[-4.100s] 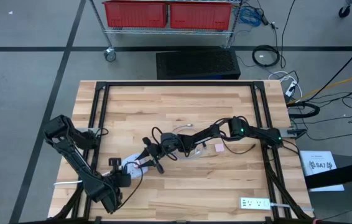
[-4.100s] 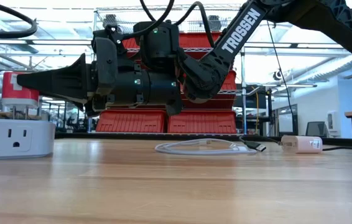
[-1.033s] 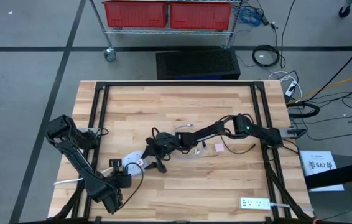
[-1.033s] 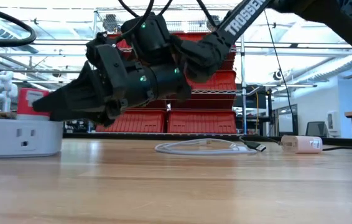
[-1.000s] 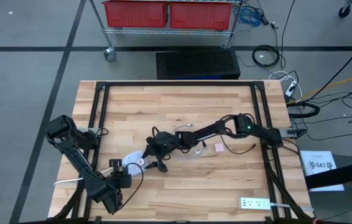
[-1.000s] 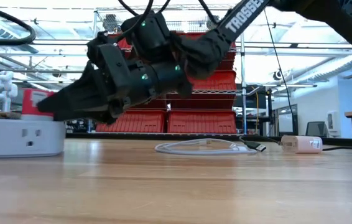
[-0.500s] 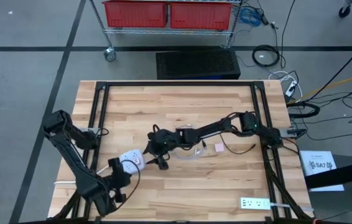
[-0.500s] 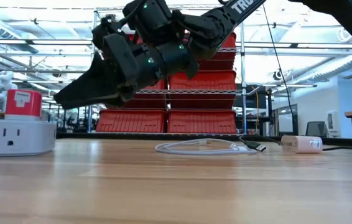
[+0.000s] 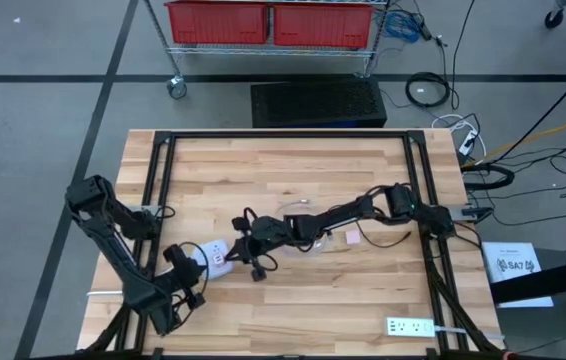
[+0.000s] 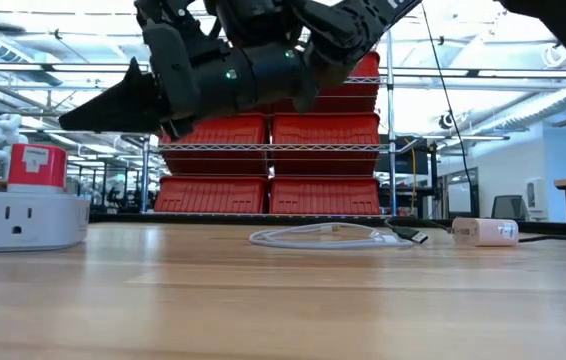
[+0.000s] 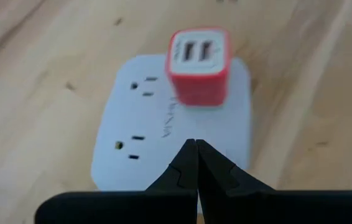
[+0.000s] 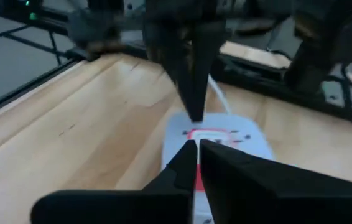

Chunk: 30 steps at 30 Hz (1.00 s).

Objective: Insert USB
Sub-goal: Insert the red charger adapter into the left white outlet extension

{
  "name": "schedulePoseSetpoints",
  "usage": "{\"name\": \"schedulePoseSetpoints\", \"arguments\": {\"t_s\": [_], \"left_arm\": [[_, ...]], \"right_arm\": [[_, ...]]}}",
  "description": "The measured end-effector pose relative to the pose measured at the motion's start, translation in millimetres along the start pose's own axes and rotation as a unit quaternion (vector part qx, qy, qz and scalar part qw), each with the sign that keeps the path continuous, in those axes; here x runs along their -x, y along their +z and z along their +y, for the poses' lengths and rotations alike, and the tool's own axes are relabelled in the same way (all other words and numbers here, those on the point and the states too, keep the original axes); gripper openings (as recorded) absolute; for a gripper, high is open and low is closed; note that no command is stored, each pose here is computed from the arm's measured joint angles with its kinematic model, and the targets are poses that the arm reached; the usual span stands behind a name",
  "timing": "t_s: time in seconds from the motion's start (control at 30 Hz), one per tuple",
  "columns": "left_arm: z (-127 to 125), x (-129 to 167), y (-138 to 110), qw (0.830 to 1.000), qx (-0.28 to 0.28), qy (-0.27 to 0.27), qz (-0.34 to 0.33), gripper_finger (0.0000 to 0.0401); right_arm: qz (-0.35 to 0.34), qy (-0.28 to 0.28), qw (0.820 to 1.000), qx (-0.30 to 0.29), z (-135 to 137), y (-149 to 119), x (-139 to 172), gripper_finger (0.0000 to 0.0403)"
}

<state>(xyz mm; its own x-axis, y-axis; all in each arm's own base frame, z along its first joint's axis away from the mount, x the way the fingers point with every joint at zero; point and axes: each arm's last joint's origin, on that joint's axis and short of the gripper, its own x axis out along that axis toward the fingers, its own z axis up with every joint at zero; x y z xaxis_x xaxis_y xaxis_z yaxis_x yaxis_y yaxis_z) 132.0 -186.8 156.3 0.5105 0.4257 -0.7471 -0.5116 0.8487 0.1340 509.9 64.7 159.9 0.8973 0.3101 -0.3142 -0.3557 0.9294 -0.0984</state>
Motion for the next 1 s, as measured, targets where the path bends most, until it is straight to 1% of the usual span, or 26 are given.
{"name": "schedulePoseSetpoints", "arguments": {"t_s": [0.1, 0.2, 0.57, 0.7, 0.8, 1.0], "left_arm": [[0.5, -5.3, -2.7, 1.0, 0.009, -0.006, 0.001, 0.0], [0.8, -7.7, -5.1, 1.0, 0.003, -0.011, 0.001, 0.0], [-0.1, -8.5, -5.4, 1.0, -0.005, -0.017, -0.008, 0.0], [-2.9, -10.0, -2.9, 0.999, 0.005, -0.025, -0.019, 0.0], [-5.5, -12.2, -0.4, 0.999, -0.004, -0.031, -0.025, 0.0], [-8.7, -17.6, 6.2, 0.999, -0.02, -0.035, -0.026, 0.0]], "right_arm": [[-0.016, -0.004, 1.0, 0.014, -4.2, 11.6, -0.6, 0.0004], [-0.006, -0.004, 1.0, 0.018, -7.0, 15.6, -1.3, 0.0002], [0.014, -0.001, 1.0, 0.014, -7.9, 7.8, -3.7, 0.0], [0.01, 0.002, 1.0, 0.003, -7.6, 8.6, -3.8, 0.0], [0.01, 0.014, 1.0, -0.006, -8.3, 8.0, -3.4, 0.0], [0.013, 0.014, 1.0, -0.014, -8.6, 3.0, -5.8, 0.0]]}}
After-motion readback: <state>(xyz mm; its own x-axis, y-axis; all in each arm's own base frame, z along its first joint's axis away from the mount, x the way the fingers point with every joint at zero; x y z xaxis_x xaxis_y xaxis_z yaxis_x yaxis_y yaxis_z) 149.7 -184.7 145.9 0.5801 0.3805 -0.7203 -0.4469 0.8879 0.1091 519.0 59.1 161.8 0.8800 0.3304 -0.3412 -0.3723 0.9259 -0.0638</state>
